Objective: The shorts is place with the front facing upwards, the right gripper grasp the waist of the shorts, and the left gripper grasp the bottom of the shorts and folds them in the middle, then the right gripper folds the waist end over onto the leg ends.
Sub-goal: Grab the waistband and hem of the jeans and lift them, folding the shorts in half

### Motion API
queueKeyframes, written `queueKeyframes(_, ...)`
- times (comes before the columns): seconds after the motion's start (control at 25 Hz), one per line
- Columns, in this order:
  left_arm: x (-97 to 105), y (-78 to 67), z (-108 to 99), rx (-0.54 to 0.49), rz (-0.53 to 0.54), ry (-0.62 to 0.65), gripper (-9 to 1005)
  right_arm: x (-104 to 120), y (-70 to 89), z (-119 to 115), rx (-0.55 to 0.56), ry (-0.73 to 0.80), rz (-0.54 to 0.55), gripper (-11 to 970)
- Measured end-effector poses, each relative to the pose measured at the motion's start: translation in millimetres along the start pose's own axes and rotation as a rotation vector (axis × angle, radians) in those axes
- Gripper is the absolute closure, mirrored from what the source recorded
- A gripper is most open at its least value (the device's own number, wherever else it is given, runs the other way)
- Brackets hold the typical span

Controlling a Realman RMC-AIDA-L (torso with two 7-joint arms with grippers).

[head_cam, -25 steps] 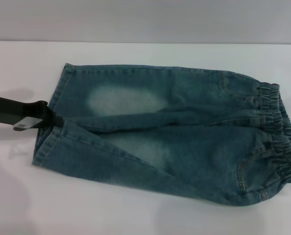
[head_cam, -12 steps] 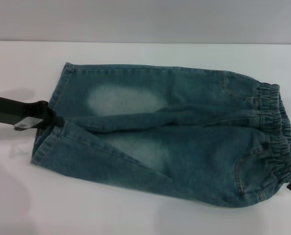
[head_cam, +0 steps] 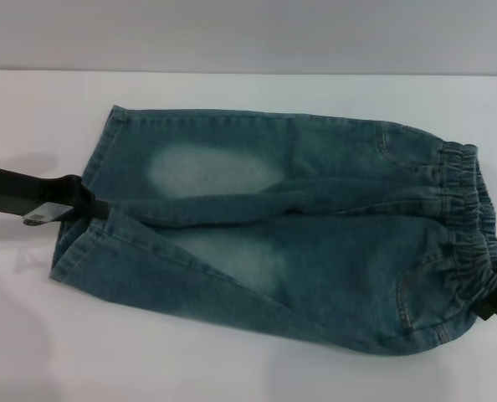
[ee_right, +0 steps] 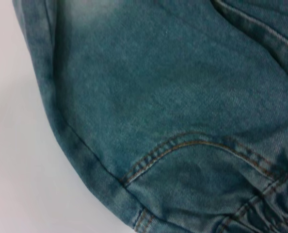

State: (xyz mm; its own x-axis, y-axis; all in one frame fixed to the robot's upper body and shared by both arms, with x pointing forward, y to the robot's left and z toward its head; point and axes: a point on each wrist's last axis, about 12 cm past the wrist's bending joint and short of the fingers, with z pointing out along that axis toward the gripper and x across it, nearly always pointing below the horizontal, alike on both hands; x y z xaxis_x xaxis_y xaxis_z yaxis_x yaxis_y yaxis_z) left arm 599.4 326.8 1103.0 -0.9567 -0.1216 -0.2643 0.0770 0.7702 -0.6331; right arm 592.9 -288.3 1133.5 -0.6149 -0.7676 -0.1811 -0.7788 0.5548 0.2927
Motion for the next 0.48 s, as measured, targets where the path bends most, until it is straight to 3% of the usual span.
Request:
queueKeyframes(0.4,-2.7,1.0,-3.5,-0.005,0.002,-0.010,981,-3.9,-0.4,0.7,0.011,0.009,-0.025,431)
queueKeyframes(0.48,-4.6,0.4,-4.0,-0.006,0.004,-0.016,981,-3.8,-0.3,1.0,0.010,0.011,-0.028,527)
